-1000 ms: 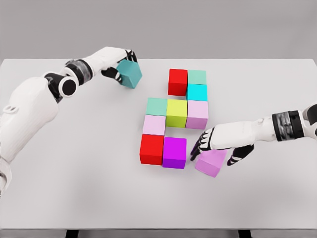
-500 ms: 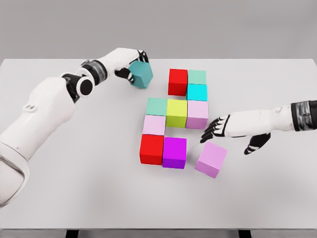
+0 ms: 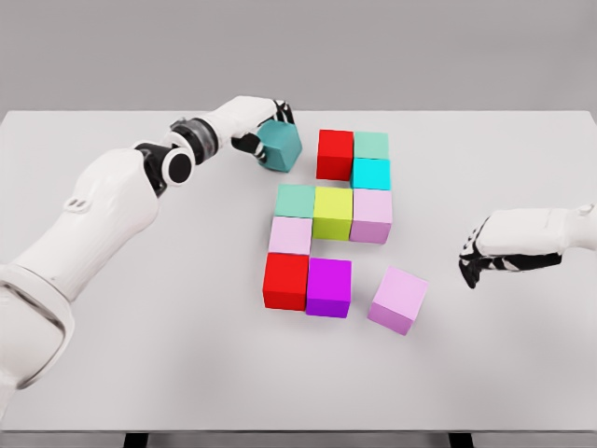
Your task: Assemble the squares on the desktop into the number 2
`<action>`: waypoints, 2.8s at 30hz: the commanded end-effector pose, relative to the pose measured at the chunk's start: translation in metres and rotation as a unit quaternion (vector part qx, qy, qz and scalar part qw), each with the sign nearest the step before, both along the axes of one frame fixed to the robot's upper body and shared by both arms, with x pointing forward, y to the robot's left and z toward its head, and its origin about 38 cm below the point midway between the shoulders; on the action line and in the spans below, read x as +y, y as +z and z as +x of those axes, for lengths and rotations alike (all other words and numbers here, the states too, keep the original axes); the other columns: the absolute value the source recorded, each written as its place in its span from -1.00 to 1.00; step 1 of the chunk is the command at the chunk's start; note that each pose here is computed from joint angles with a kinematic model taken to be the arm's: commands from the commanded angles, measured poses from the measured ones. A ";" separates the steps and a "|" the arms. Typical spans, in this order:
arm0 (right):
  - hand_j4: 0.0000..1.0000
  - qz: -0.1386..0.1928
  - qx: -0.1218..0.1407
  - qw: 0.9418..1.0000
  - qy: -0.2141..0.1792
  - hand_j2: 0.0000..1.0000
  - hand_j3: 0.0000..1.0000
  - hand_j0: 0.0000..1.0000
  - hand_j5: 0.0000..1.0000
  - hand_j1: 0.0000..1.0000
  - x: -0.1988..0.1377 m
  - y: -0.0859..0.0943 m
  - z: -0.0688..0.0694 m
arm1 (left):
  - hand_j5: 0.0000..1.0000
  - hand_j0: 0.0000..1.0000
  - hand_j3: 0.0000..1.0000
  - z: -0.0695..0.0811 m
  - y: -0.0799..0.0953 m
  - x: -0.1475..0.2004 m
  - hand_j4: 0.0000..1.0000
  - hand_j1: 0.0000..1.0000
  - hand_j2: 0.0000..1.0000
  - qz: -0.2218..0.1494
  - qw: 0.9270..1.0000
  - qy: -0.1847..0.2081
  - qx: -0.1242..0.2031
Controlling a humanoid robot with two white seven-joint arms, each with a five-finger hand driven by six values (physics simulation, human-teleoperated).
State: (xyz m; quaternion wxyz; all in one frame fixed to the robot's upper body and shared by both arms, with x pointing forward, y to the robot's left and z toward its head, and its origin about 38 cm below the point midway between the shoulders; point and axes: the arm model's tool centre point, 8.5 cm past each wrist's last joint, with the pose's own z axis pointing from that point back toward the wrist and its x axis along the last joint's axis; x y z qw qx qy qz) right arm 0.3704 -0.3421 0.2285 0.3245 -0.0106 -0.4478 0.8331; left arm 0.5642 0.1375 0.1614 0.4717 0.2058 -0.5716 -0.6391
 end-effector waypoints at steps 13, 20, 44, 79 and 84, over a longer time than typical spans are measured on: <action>-0.66 -0.020 0.049 0.999 0.010 -0.66 -0.66 -0.66 -0.66 -0.66 0.002 -0.028 -0.012 | -0.04 -0.04 -0.04 -0.001 0.000 -0.010 -0.04 -0.04 -0.04 -0.009 1.000 -0.004 -0.001; -0.66 -0.010 0.065 0.997 0.030 -0.66 -0.66 -0.66 -0.66 -0.66 0.018 -0.042 -0.016 | -0.04 -0.04 -0.04 0.000 -0.001 -0.009 -0.04 -0.04 -0.04 -0.010 1.000 -0.001 0.001; -0.67 0.011 0.083 0.995 0.057 -0.67 -0.67 -0.67 -0.67 -0.67 0.046 -0.060 -0.019 | 0.60 0.60 0.60 0.000 0.001 -0.013 0.60 0.60 0.60 -0.022 1.000 0.002 -0.010; -0.67 0.025 0.081 0.994 0.070 -0.67 -0.67 -0.67 -0.67 -0.67 0.062 -0.062 -0.013 | 0.34 0.34 0.34 -0.004 0.012 -0.008 0.34 0.34 0.34 -0.030 0.999 0.002 -0.013; -0.67 0.027 0.081 0.994 0.071 -0.67 -0.67 -0.67 -0.67 -0.67 0.065 -0.063 -0.011 | 0.34 0.34 0.34 -0.006 0.009 -0.008 0.34 0.34 0.34 -0.030 0.999 0.001 -0.010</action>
